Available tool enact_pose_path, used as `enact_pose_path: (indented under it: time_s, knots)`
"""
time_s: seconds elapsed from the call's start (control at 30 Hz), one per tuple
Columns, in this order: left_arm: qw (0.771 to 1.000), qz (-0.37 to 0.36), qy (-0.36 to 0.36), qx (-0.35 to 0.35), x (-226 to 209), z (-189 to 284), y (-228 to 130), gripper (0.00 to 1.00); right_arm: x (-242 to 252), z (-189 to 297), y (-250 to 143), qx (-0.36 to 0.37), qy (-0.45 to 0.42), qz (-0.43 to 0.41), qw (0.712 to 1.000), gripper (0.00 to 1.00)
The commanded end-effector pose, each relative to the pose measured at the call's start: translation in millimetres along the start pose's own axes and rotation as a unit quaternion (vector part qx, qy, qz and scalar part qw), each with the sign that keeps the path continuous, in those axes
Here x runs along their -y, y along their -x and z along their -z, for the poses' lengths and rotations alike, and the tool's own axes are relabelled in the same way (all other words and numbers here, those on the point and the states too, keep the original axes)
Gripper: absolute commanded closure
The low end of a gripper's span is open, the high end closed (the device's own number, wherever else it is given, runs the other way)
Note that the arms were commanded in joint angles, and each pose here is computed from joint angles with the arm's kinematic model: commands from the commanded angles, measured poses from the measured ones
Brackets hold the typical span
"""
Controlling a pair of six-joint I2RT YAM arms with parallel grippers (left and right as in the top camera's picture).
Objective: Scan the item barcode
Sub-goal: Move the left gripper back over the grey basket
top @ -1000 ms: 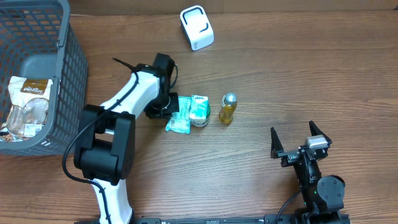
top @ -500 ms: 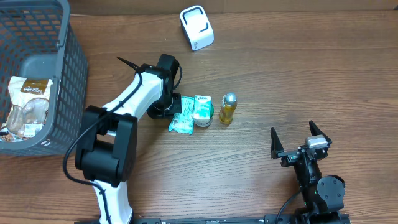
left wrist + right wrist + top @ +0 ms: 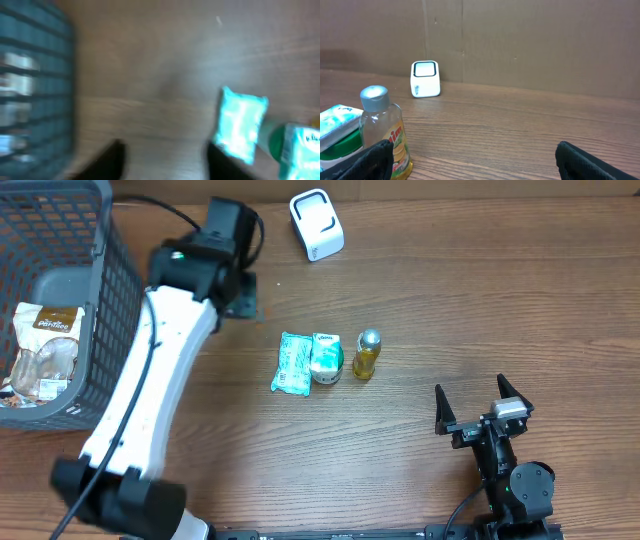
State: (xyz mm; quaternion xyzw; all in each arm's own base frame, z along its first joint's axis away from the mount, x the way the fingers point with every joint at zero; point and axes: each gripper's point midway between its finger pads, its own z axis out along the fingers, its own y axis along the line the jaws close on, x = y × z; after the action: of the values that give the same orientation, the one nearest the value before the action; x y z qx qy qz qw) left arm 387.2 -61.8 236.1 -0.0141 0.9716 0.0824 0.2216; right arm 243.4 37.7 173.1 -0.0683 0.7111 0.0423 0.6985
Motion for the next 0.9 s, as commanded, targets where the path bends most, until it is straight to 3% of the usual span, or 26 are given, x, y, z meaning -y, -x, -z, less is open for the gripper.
enact_pose_path:
  time_s: [0.0,0.13,0.4,0.63,0.87]
  knots:
    - [0.99,-0.025,0.107,0.086,-55,51,29,0.31,2,0,-3,-0.001,-0.006,0.002,1.0,0.0]
    - [0.975,-0.02,0.185,0.117,-97,80,39,0.25,2,0,-3,-0.001,-0.006,0.002,1.0,0.0]
    - [0.96,0.06,0.24,0.13,-176,84,47,0.06,2,0,-3,-0.001,-0.006,0.002,1.0,0.0]
    - [0.96,0.111,0.22,0.134,-231,74,45,0.03,2,0,-3,-0.001,-0.006,0.002,1.0,0.0]
    - [0.957,0.173,0.209,0.102,-289,51,22,0.0,2,0,-3,-0.001,-0.006,0.002,1.0,0.0]
